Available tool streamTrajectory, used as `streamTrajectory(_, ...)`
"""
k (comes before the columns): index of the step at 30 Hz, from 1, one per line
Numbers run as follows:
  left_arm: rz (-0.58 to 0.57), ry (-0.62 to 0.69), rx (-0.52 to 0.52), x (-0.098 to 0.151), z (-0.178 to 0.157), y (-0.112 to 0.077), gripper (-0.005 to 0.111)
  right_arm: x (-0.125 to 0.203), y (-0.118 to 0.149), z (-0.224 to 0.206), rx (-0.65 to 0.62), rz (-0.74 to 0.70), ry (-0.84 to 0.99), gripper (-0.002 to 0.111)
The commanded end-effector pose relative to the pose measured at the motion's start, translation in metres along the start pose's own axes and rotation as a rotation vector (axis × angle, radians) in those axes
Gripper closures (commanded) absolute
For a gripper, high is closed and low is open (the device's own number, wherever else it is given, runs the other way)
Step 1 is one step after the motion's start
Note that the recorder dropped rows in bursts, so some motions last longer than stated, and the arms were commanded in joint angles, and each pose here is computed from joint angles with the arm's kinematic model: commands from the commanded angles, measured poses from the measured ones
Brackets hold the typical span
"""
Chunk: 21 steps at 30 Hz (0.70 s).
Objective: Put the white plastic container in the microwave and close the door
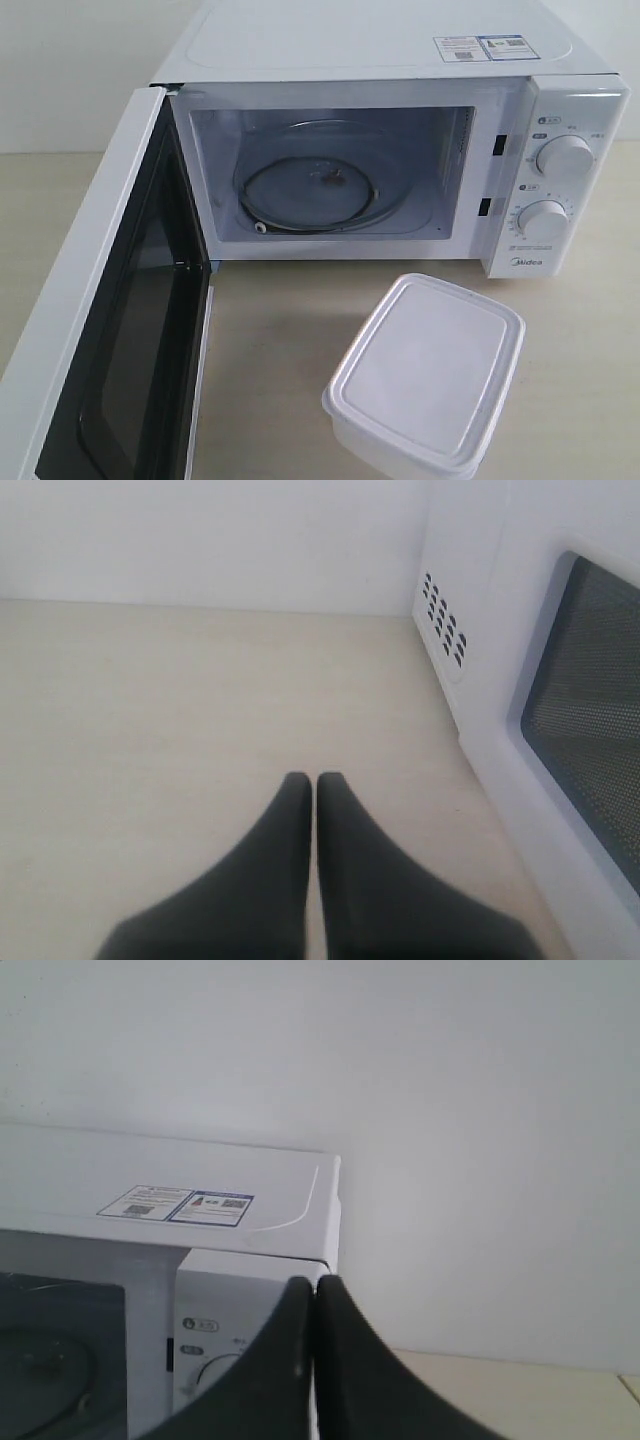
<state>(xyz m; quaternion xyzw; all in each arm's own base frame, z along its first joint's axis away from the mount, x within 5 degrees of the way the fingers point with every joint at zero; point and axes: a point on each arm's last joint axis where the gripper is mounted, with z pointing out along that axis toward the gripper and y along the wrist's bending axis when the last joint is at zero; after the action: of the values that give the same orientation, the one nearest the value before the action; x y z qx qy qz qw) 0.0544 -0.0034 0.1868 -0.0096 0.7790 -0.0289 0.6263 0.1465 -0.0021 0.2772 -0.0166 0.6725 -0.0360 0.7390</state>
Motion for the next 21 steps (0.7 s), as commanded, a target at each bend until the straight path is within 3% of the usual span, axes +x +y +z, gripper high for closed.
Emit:
streamTrajectory(1,0.007,-0.008,-0.007,0.0,0.0,0.001,0.102,-0.006,-0.001,0.006,0.01,0.008,-0.073,0.109)
streamTrajectory(13,0.007,-0.008,-0.007,0.0,0.0,0.001,0.102,-0.012,-0.002,0.006,0.018,0.008,-0.141,0.109)
streamTrajectory(21,0.007,-0.008,-0.007,0.0,0.0,0.001,0.102,0.001,0.0,0.02,0.013,0.027,-0.059,0.109)
